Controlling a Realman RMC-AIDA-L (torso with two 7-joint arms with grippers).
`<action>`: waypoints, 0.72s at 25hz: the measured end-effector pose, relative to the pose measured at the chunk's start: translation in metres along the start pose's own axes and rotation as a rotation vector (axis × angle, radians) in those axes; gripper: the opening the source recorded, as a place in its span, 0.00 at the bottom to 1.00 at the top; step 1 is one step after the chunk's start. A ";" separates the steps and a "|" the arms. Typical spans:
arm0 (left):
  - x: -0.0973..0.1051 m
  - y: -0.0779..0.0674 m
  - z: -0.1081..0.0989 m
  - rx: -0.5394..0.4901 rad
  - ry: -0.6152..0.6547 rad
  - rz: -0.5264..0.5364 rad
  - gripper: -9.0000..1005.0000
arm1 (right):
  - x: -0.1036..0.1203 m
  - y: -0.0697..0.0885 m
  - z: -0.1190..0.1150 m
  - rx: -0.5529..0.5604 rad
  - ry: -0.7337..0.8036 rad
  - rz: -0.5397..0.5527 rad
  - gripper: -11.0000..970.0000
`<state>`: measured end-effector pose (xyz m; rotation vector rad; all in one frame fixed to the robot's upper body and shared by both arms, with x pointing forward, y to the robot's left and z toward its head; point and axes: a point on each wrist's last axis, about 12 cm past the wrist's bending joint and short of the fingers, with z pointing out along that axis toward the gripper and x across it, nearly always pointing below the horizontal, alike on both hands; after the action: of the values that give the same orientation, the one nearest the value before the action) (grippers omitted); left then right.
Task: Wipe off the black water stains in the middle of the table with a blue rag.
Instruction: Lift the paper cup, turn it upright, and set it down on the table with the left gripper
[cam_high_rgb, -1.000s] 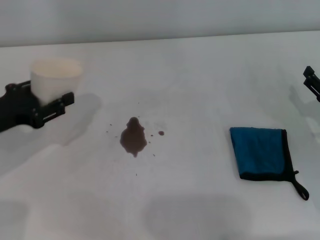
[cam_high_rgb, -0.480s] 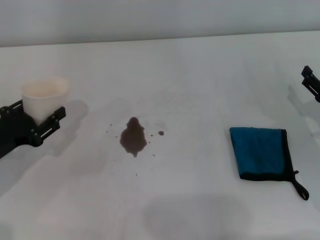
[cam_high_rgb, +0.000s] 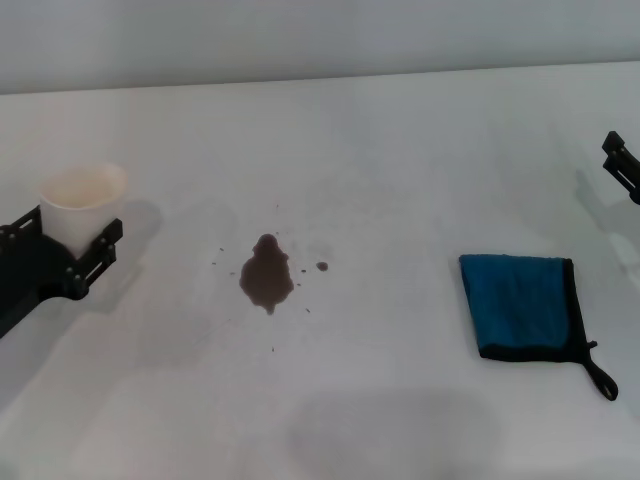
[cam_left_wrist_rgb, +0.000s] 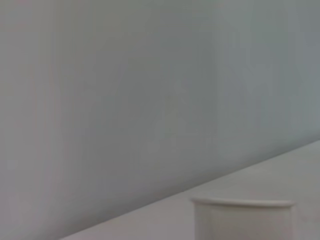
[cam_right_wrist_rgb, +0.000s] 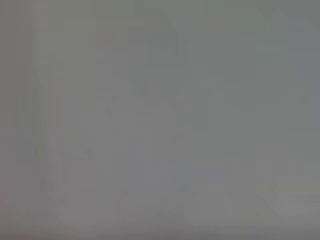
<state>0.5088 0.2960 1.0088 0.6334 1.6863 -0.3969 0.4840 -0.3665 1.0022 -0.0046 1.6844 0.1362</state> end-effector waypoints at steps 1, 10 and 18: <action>0.001 -0.001 0.001 -0.003 0.003 0.002 0.55 | 0.000 0.000 0.000 0.001 0.001 -0.001 0.90; 0.006 -0.012 0.013 -0.021 0.028 0.032 0.54 | -0.001 -0.002 0.002 0.005 0.002 -0.008 0.90; 0.013 -0.021 0.015 -0.045 0.053 0.073 0.54 | -0.001 -0.004 0.004 0.017 0.014 -0.016 0.90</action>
<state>0.5069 0.2732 0.9911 0.6756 1.7123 -0.2915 0.4882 -0.3707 1.0026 -0.0057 1.6996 0.1100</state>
